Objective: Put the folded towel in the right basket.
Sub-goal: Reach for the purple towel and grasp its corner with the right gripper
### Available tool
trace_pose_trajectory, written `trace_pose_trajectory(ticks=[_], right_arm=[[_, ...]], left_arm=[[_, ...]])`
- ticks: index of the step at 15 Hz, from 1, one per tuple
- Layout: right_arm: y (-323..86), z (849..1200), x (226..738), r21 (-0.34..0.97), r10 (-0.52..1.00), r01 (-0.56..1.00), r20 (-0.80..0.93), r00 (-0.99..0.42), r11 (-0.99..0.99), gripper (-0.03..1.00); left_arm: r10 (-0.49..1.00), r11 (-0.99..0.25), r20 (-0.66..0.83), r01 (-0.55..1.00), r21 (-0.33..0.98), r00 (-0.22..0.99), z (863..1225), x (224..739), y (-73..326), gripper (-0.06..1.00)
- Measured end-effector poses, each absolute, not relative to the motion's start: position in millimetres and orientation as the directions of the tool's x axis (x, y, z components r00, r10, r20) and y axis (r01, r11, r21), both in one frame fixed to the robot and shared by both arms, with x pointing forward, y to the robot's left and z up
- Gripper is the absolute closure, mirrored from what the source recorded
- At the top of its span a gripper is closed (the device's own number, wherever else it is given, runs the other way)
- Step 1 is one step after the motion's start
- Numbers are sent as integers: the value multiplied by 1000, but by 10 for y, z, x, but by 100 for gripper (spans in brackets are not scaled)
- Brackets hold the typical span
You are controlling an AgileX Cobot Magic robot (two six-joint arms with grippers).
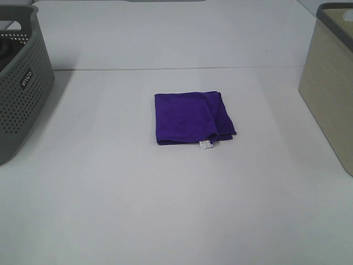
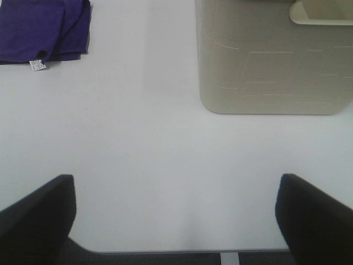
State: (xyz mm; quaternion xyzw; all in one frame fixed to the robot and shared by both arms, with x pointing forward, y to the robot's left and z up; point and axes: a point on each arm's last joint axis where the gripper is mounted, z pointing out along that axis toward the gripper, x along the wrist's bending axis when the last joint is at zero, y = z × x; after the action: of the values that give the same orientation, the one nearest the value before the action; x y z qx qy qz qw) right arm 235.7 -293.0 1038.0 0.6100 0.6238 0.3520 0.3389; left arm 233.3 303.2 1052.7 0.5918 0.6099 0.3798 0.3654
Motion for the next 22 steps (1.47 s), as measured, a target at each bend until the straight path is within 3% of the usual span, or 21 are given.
trace_pose_trajectory(ticks=[5, 8, 10, 13, 17, 19, 20, 22], right_arm=[[-2905, 10518, 2364, 852, 998, 523, 7, -59, 25, 2], [-2828, 11138, 2703, 759, 987, 650, 85, -135, 24, 2], [-2765, 11649, 3214, 725, 968, 689, 166, -189, 10, 2], [-2681, 11979, 3919, 681, 925, 732, 294, -239, -27, 2], [-2528, 11858, 4708, 568, 879, 823, 398, -261, -13, 7], [-2212, 11627, 5181, 502, 871, 861, 386, -303, 78, 8], [-1954, 11312, 5653, 430, 869, 892, 381, -317, 137, 8], [-1878, 10983, 6026, 364, 877, 920, 382, -292, 147, 8]], left_arm=[[999, 11, 4, 444, 896, -32, 10527, 2333, 3032, -5], [999, 11, 4, 444, 896, -32, 10527, 2333, 3032, -5], [999, 11, 4, 444, 896, -32, 10527, 2333, 3032, -5], [999, 11, 4, 444, 896, -32, 10527, 2333, 3032, -5], [999, 11, 4, 444, 896, -32, 10527, 2333, 3032, -5], [999, 11, 4, 444, 896, -32, 10527, 2333, 3032, -5], [999, 11, 4, 444, 896, -32, 10527, 2333, 3032, -5], [1000, 7, 7, 444, 896, -31, 10527, 2333, 3032, -5]])
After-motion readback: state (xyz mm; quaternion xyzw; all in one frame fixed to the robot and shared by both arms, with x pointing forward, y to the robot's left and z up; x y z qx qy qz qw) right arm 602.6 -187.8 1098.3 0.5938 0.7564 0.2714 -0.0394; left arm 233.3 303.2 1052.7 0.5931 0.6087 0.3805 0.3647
